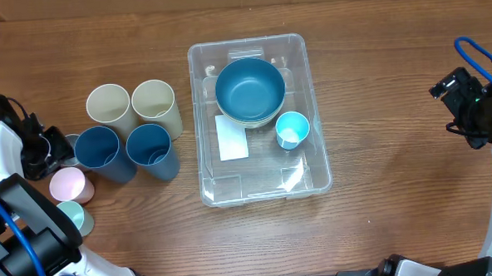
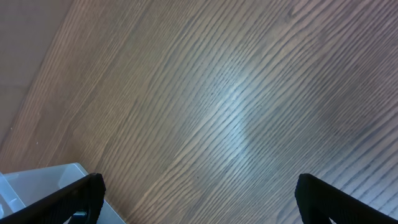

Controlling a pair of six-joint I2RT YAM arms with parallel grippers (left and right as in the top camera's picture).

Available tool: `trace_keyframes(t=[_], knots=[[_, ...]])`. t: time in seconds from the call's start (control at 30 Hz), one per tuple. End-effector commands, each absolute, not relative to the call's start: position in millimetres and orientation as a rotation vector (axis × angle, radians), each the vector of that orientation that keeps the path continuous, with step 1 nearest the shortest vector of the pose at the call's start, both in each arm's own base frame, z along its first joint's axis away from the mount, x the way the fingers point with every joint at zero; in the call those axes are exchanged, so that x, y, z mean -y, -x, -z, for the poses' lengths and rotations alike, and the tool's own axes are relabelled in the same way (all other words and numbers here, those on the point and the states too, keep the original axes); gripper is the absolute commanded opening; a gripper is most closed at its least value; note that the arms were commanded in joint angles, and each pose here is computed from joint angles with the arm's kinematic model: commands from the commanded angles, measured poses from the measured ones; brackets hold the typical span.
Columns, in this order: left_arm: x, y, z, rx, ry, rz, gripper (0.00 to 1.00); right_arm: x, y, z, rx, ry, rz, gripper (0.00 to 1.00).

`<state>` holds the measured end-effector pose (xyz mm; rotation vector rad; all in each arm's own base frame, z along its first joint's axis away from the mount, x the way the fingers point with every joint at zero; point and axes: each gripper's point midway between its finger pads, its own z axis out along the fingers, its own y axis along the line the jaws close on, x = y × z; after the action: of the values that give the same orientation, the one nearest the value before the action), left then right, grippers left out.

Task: Pack container
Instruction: 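Move the left gripper to the pale grey-blue cup and grasp it, then carry the grey-blue cup into the bin and drop it into the light blue cup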

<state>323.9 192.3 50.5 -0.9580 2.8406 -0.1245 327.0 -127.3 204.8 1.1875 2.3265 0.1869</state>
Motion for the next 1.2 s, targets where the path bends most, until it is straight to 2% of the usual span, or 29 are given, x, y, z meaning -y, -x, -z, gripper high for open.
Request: trace_keyframes(t=[0.0,0.03,0.07,0.27,0.37,0.47,0.67,0.8,0.87,1.0,1.17], knots=[[-187.1,-326.1,-42.6,-2.849,0.916,0.133,0.22,128.8,-328.9,-208.2,-2.310,-1.194,-0.192,1.00],[-188.9,-329.0,-43.7,-2.833,0.921,0.128,0.16,128.8,-328.9,-208.2,-2.310,-1.194,-0.192,1.00],[-189.7,-330.2,-44.5,-2.827,0.919,0.126,0.14,128.8,-328.8,-208.2,-2.310,-1.194,-0.192,1.00],[-199.5,-339.8,-60.5,-2.783,0.936,0.111,0.08,128.8,-328.9,-208.2,-2.310,-1.194,-0.192,1.00],[-208.3,-351.5,-88.5,-2.748,0.923,0.094,0.04,128.8,-328.9,-208.2,-2.310,-1.194,-0.192,1.00],[-217.3,-364.8,-135.0,-2.692,0.901,0.069,0.04,128.8,-328.9,-208.2,-2.310,-1.194,-0.192,1.00],[-210.7,-384.9,-267.1,-2.491,0.802,0.045,0.04,128.8,-328.9,-208.2,-2.310,-1.194,-0.192,1.00],[-153.6,-389.5,-340.2,-2.409,0.579,0.134,0.04,128.8,-328.9,-208.2,-2.310,-1.194,-0.192,1.00],[-118.7,-390.6,-357.3,-2.405,0.459,0.181,0.04,128.8,-328.9,-208.2,-2.310,-1.194,-0.192,1.00],[-29.2,-388.2,-367.8,-2.456,0.150,0.257,0.04,128.9,-328.8,-208.2,-2.310,-1.194,-0.192,1.00],[92.5,-380.0,-349.8,-2.531,-0.269,0.335,0.04,128.8,-328.8,-208.2,-2.310,-1.194,-0.192,1.00]])
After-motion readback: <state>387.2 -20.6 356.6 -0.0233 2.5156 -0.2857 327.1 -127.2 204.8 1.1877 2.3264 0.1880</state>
